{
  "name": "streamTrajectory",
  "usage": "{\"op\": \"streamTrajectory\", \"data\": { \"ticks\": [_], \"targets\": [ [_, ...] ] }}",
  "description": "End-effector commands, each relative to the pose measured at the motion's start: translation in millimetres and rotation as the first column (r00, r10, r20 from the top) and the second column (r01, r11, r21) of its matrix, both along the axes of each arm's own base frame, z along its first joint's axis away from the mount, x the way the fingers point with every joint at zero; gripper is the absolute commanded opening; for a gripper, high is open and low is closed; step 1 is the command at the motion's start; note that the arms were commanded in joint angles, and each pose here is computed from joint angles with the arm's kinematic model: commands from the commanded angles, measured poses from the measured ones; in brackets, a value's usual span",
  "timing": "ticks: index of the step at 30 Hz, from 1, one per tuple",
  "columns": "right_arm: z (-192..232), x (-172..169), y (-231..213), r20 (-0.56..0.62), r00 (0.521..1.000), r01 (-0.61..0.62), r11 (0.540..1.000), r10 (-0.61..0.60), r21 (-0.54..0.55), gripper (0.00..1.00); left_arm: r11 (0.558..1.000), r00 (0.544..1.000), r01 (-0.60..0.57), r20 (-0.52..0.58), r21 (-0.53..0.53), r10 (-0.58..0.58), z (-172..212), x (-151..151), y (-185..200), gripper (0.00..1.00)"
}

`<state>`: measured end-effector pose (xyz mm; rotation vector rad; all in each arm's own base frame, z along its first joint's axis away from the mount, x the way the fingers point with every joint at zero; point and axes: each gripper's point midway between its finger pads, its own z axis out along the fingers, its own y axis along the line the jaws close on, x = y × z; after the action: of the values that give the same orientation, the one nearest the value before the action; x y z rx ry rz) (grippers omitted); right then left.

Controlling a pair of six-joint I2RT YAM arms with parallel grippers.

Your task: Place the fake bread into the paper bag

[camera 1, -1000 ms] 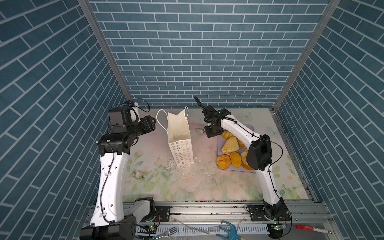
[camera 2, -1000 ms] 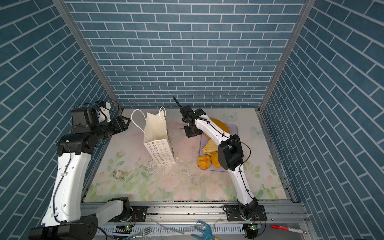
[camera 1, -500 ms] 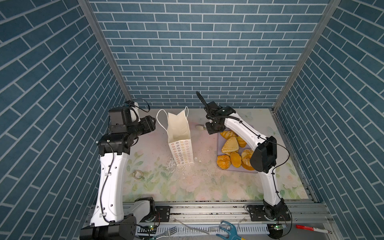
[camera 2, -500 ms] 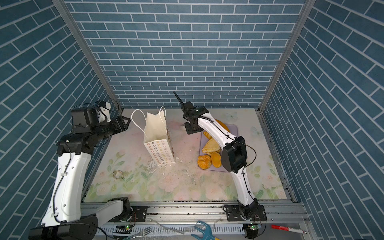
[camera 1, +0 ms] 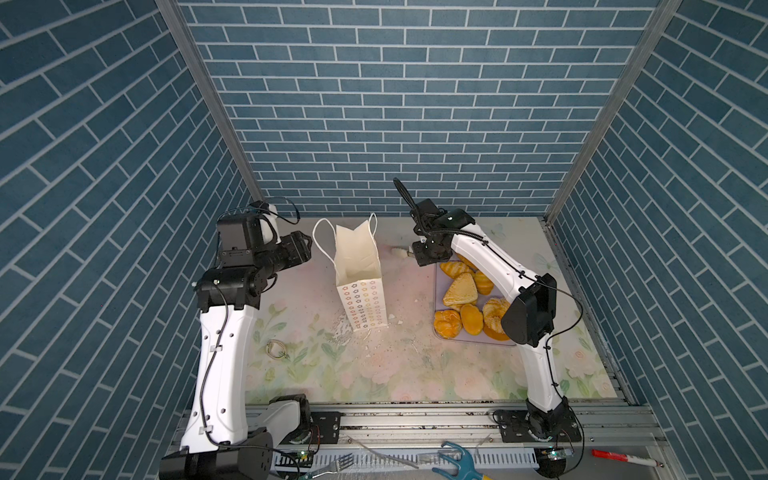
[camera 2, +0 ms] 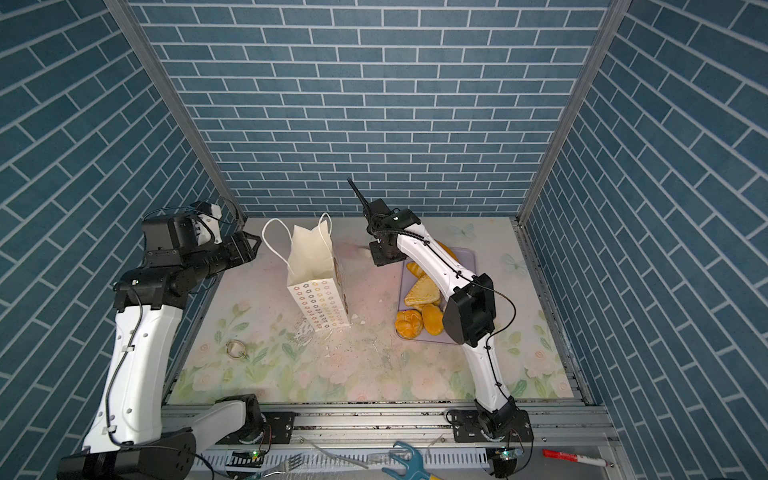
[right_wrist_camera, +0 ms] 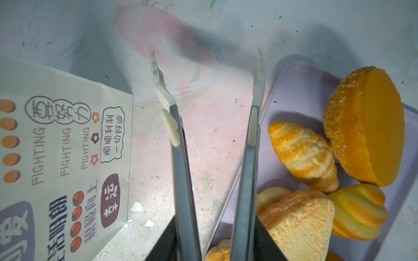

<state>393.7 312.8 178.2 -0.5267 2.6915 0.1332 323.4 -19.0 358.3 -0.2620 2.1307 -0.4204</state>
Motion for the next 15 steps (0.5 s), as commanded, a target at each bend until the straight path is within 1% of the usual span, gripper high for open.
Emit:
{"op": "streamTrajectory", "data": {
  "ticks": [1,3,4,10,15],
  "targets": [
    [-14,-2,8,-0.027,0.999,-0.026,1.0,0.027,0.008,0.45,1.0,1.0,-0.001,0.005,-0.006,0.001,1,-4,0,0.67],
    [-18,-3,10,-0.041,0.999,-0.03,0.999,0.031,0.011,0.45,1.0,1.0,-0.003,0.008,-0.004,0.003,2,-5,0,0.67],
    [-36,-4,11,-0.073,0.997,-0.032,0.999,0.031,-0.01,0.45,1.0,1.0,-0.003,0.008,-0.001,0.003,2,-5,1,0.67],
    [-73,-11,11,-0.161,0.986,-0.045,0.998,0.037,-0.044,0.46,1.0,1.0,-0.003,0.005,-0.001,0.003,0,-5,1,0.67],
    [-105,-15,12,-0.232,0.973,-0.036,0.997,0.019,-0.067,0.47,1.0,1.0,-0.004,-0.001,0.0,0.004,-2,-5,1,0.67]
  ]
}}
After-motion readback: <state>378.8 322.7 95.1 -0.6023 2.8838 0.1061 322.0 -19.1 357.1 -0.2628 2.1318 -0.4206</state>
